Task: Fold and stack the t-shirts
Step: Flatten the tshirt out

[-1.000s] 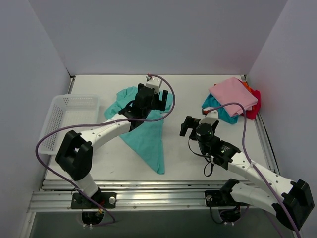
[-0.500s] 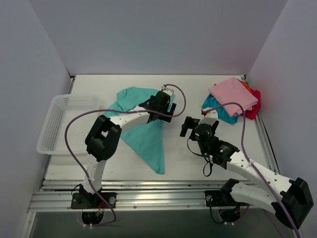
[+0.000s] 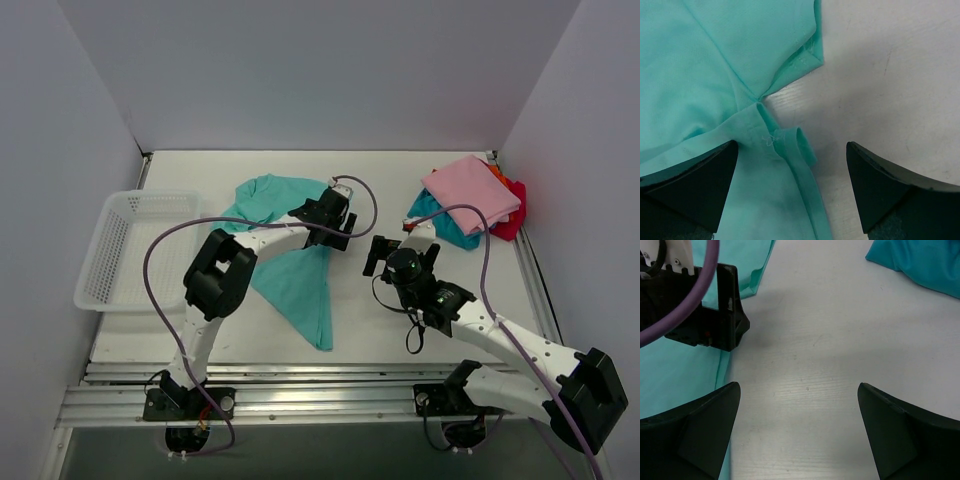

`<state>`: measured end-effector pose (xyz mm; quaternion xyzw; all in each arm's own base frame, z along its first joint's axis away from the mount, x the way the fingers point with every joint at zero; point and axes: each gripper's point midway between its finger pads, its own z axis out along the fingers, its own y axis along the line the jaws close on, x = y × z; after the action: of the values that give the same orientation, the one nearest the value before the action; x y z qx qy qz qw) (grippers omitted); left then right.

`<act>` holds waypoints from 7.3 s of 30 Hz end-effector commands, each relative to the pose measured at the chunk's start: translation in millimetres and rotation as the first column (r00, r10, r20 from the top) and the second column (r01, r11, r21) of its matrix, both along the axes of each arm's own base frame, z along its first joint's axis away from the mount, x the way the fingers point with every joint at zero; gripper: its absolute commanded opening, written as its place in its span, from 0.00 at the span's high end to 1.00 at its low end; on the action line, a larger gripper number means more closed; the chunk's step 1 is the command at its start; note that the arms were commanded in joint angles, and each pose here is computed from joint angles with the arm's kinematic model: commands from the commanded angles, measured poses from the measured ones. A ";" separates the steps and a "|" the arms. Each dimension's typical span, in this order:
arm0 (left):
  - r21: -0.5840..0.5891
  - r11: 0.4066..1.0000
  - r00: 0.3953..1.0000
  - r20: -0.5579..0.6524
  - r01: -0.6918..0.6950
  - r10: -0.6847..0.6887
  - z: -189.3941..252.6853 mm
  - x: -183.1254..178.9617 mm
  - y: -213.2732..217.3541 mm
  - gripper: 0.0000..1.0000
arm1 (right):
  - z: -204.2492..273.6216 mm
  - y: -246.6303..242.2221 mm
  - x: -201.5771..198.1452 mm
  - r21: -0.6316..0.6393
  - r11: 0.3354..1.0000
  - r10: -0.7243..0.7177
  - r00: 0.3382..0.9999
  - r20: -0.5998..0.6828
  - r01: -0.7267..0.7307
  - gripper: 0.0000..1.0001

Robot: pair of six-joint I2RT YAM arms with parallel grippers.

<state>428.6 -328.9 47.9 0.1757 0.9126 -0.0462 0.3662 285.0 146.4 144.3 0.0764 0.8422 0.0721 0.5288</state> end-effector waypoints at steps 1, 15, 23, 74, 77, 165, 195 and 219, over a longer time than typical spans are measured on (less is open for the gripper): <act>-0.004 1.000 0.999 0.035 -0.021 0.021 3.4 17.1 -7.5 0.01 | 18.5 -0.7 7.0 0.013 0.999 -0.040 0.998 0.043 0.039 0.00; -0.009 0.998 0.995 0.081 -0.058 0.059 15.0 30.2 -7.0 0.29 | 9.4 2.4 8.9 -0.005 0.999 -0.034 0.999 0.019 0.035 0.00; -0.006 0.997 0.991 0.107 -0.081 0.081 24.9 33.3 -2.9 0.43 | 5.8 5.4 9.4 -0.009 1.000 -0.024 1.000 0.009 0.024 0.00; -0.584 0.495 0.568 0.069 -0.643 0.820 117.0 -228.0 290.9 0.98 | 31.7 219.6 132.4 0.062 0.954 0.294 0.956 0.006 -0.294 0.00; -0.586 0.496 0.569 0.072 -0.640 0.819 119.1 -230.9 294.1 0.98 | 16.6 260.9 169.5 0.065 0.940 0.336 0.942 -0.005 -0.335 0.00; -0.539 0.539 0.585 0.102 -0.648 0.805 109.4 -223.2 287.7 0.98 | -76.4 300.9 234.7 0.252 0.903 0.367 0.930 -0.030 -0.349 0.68; -0.525 0.542 0.582 0.106 -0.656 0.806 108.0 -222.2 287.6 0.98 | -57.6 271.2 233.1 0.278 0.910 0.327 0.945 -0.027 -0.307 0.80; -0.530 0.540 0.582 0.104 -0.653 0.806 108.5 -222.3 287.4 0.98 | -83.7 268.9 225.5 0.292 0.913 0.322 0.943 -0.084 -0.285 0.80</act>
<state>202.1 -40.5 146.6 -0.3020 0.7991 -0.0494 0.5175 504.0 417.9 24.5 0.0093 0.8729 0.2502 0.4187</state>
